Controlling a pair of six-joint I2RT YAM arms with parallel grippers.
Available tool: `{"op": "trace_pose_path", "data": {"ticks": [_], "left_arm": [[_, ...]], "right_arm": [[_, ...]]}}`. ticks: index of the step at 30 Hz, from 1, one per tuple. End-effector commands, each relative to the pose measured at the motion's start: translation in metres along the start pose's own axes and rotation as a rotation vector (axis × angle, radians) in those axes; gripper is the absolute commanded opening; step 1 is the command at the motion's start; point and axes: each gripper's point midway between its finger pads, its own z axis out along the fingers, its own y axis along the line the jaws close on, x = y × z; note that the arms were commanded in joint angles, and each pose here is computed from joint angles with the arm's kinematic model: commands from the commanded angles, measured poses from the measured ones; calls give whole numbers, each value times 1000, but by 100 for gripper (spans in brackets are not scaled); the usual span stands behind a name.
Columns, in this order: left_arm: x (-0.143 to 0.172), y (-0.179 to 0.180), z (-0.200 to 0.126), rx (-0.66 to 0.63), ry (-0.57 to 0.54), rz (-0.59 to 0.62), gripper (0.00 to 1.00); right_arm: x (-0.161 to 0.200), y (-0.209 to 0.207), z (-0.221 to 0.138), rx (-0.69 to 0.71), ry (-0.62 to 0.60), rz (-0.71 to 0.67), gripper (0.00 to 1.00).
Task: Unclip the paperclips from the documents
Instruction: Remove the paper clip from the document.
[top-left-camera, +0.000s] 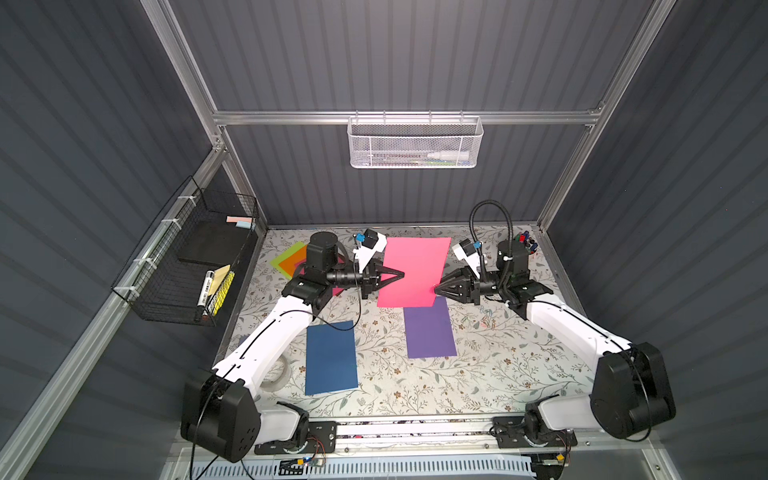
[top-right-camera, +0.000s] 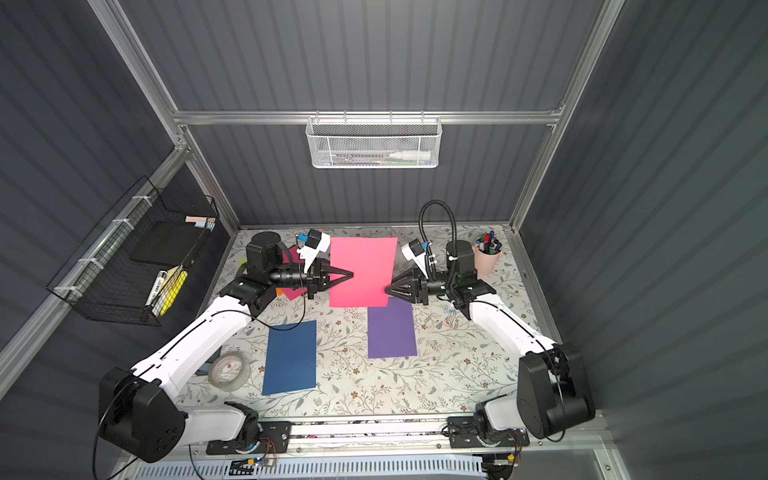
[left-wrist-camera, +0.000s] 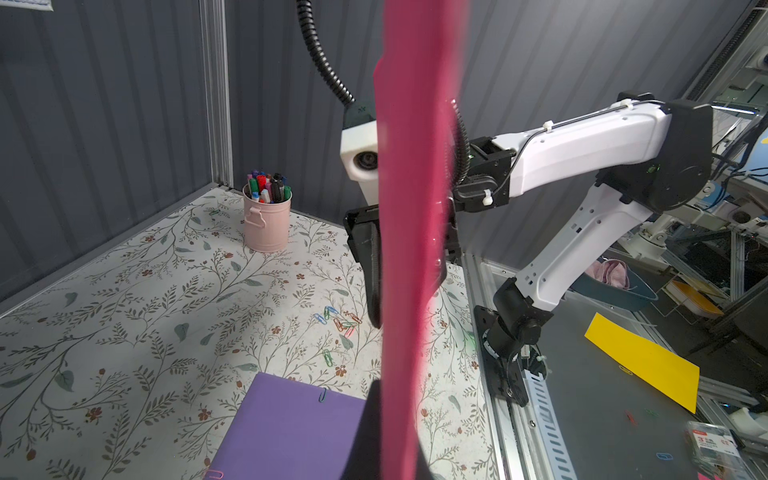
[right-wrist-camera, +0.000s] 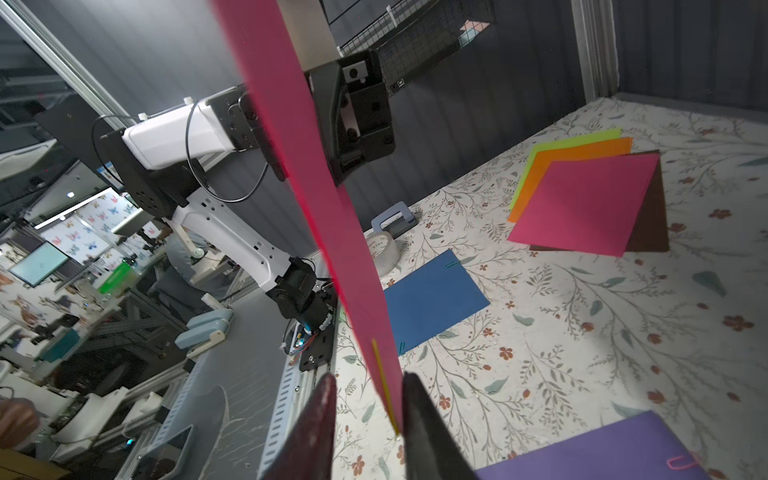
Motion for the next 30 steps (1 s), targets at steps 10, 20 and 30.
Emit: {"op": "trace_pose_path", "data": {"ticks": [10, 20, 30], "left_arm": [[-5, -4, -6, -10, -3, 3, 0], [-12, 1, -12, -39, -12, 12, 0], [-15, 3, -16, -57, -13, 15, 0]], "right_arm": [[0, 11, -1, -17, 4, -40, 12], [8, 7, -1, 0, 21, -25, 8], [15, -3, -7, 55, 33, -2, 8]]}}
